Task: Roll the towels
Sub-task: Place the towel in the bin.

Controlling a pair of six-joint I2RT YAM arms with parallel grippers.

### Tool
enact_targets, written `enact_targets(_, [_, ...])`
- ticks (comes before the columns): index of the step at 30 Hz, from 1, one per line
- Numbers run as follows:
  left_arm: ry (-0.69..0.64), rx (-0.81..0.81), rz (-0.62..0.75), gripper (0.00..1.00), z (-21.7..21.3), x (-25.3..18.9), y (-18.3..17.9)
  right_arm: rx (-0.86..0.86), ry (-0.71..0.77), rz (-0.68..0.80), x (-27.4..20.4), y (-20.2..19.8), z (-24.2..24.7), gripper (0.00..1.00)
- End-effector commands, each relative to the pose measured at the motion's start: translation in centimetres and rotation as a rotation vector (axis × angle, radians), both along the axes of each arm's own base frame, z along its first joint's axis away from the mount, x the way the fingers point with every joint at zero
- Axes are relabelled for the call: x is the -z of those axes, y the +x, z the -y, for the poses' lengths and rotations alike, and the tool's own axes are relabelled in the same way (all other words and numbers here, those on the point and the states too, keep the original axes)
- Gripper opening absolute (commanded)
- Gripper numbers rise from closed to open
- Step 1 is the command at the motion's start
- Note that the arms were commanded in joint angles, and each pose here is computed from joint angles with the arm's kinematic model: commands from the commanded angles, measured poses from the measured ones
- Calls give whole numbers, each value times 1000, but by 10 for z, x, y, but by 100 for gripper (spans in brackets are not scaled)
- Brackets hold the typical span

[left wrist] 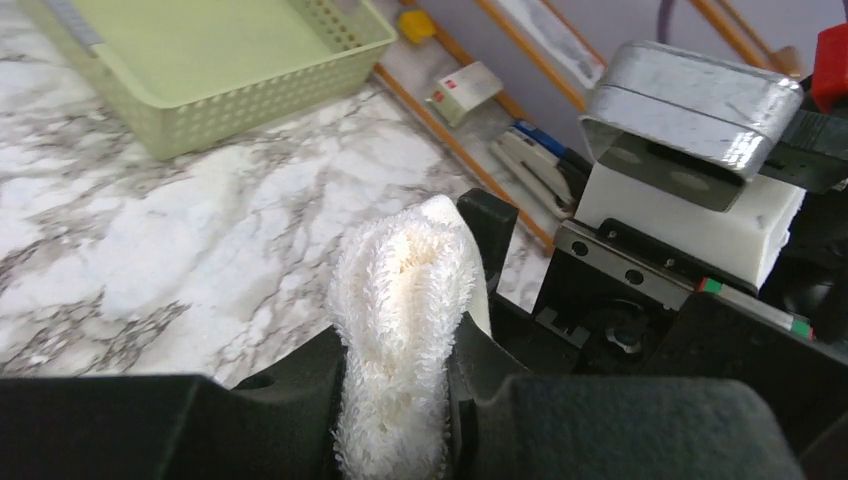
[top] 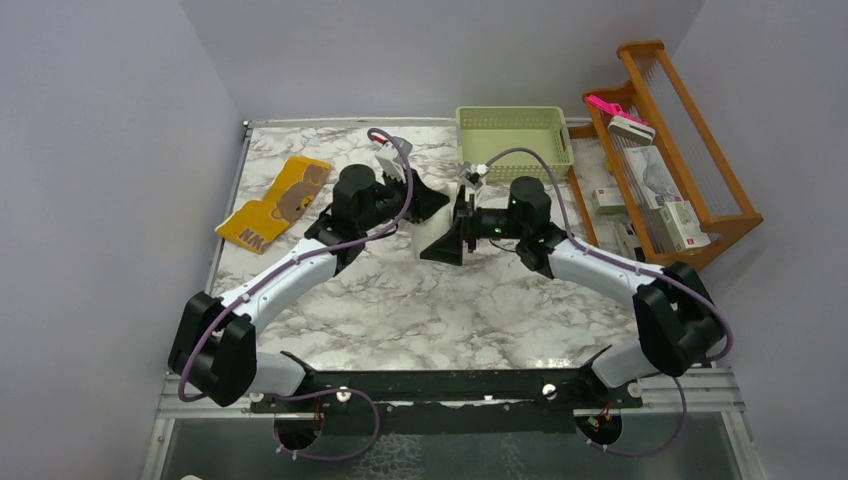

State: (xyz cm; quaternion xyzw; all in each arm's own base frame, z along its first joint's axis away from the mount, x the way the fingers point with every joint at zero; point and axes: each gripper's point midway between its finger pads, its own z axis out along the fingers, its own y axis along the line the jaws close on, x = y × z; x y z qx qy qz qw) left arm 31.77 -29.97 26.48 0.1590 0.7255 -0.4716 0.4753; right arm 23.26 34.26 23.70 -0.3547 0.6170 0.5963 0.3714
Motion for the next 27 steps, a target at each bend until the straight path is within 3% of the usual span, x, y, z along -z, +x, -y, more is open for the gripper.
enact_targets(1, [145,-174,17,0,-5,25,8,64,-152,-31,34,13,-17,96])
enact_targets(7, [237,-354,-20,0,-28,37,15,167,-254,-60,50,29,-22,95])
enact_targets(15, [250,-534,-141,0,-46,57,21,268,-284,-38,51,31,-39,85])
enact_targets(22, [286,-712,-286,0,-70,72,22,354,-338,-55,65,38,-42,72])
enact_targets(27, [296,-731,-380,0,-66,75,21,414,-378,-22,71,43,-41,61])
